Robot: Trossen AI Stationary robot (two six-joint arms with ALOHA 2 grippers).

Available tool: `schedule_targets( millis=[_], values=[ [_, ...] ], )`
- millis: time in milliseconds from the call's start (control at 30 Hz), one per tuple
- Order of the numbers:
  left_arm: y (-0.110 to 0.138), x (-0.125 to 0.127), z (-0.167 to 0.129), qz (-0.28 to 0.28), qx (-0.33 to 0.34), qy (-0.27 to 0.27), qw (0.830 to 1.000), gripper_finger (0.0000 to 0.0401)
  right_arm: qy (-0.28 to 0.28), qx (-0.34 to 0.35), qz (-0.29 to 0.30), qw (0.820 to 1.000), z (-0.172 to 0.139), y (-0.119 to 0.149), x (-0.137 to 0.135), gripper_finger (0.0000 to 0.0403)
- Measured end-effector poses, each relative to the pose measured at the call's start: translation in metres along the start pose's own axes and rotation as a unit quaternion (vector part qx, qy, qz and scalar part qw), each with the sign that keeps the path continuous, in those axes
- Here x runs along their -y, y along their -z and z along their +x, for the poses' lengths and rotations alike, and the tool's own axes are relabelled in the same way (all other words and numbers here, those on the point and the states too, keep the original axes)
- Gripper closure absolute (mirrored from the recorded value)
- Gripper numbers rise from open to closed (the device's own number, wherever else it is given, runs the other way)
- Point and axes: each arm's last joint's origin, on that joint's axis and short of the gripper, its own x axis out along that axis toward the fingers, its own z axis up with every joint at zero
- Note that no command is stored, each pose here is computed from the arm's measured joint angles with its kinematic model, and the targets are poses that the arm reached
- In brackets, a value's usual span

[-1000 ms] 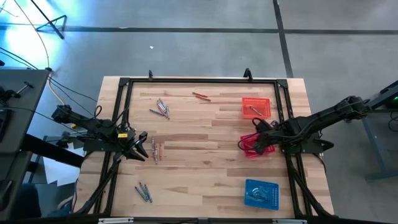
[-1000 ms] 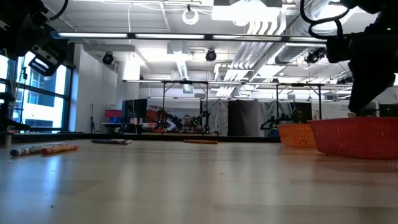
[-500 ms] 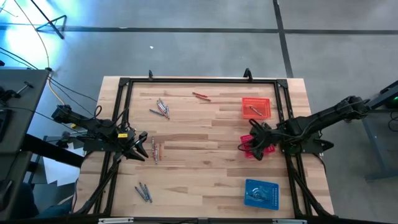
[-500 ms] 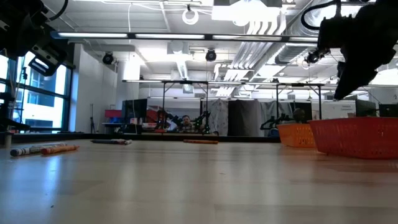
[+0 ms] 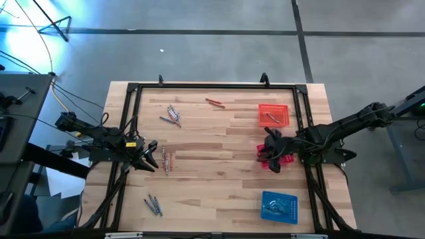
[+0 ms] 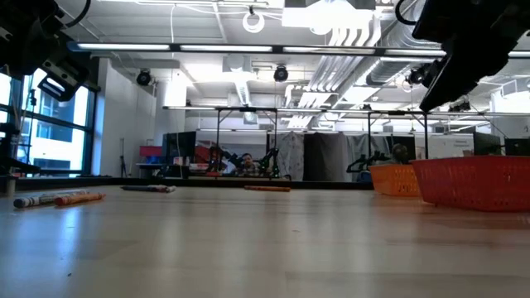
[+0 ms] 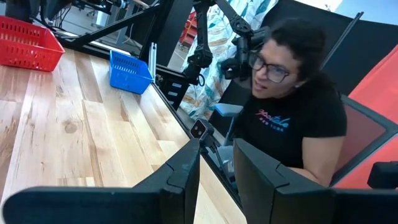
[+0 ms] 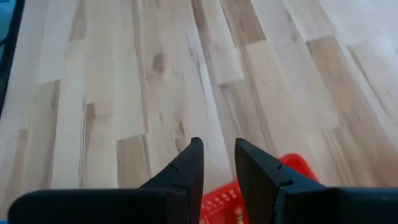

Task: Sort crayons
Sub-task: Put the orange crayon into the red bin

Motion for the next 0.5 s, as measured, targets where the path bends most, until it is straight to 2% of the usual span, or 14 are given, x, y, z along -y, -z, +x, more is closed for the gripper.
schedule_targets(
  millis=[167,300,500],
  values=[
    [0.000,0.000,0.000,0.000,0.000,0.000,1.000,0.0315,0.022,0.026,-0.067,0.997,0.000,-0.004,0.000,0.0318],
    [0.000,0.000,0.000,0.000,0.000,0.000,1.000,0.0315,0.070,0.040,-0.113,0.990,0.000,-0.005,0.004,0.0318],
    [0.000,0.000,0.000,0.000,0.000,0.000,1.000,0.0315,0.113,0.045,-0.126,0.985,0.000,-0.008,0.012,0.0318]
  ],
)
